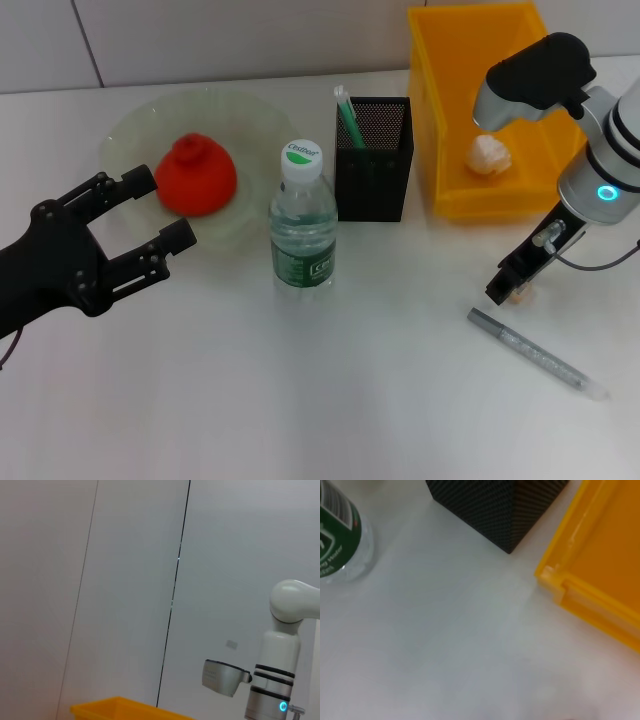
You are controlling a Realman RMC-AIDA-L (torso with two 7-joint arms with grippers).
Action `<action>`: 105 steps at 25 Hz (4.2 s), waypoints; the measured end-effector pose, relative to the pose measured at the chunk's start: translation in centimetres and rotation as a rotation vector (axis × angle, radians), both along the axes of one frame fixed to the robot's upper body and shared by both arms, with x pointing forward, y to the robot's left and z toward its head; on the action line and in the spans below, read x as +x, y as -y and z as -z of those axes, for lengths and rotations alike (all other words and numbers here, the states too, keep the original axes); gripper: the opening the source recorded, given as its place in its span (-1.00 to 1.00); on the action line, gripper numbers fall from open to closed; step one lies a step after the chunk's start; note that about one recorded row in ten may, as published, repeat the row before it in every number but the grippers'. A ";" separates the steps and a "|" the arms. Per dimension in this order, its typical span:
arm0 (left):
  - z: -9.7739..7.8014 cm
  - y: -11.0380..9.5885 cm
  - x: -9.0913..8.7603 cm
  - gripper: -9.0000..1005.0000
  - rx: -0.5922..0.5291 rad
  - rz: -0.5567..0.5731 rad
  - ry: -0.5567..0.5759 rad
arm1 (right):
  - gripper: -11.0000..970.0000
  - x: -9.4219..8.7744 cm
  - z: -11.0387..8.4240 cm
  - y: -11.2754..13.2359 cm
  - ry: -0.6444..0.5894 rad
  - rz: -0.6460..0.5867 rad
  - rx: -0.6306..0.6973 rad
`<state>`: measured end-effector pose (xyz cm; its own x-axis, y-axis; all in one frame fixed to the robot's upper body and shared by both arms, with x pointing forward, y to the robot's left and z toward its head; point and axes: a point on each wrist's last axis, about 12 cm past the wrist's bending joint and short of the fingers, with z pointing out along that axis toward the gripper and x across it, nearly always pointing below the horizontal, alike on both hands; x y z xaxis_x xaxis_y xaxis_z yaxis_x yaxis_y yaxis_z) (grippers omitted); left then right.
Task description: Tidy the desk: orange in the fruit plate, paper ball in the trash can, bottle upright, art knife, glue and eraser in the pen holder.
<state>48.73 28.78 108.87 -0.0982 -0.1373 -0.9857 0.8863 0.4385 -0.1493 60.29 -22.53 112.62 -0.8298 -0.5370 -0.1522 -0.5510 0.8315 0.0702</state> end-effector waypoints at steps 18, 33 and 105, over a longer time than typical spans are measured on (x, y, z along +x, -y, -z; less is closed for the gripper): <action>0.0 -0.1 0.0 0.56 -0.001 -0.002 0.000 | -0.35 0.2 0.2 -0.3 -0.005 0.003 -0.004; -0.1 -0.1 0.1 0.57 -0.001 -0.004 0.002 | -0.45 0.1 -2.3 -0.5 0.060 -0.005 0.037; 0.3 -0.2 -0.2 0.57 -0.020 -0.018 -0.011 | -0.41 -1.0 -2.6 4.8 0.860 -0.299 0.642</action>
<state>48.52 28.94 108.60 -0.1065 -0.1586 -0.9816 0.8762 0.4516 -0.1680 59.29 -27.34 115.17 -0.1645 -0.3126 -0.9355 -0.7948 0.6037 -0.0619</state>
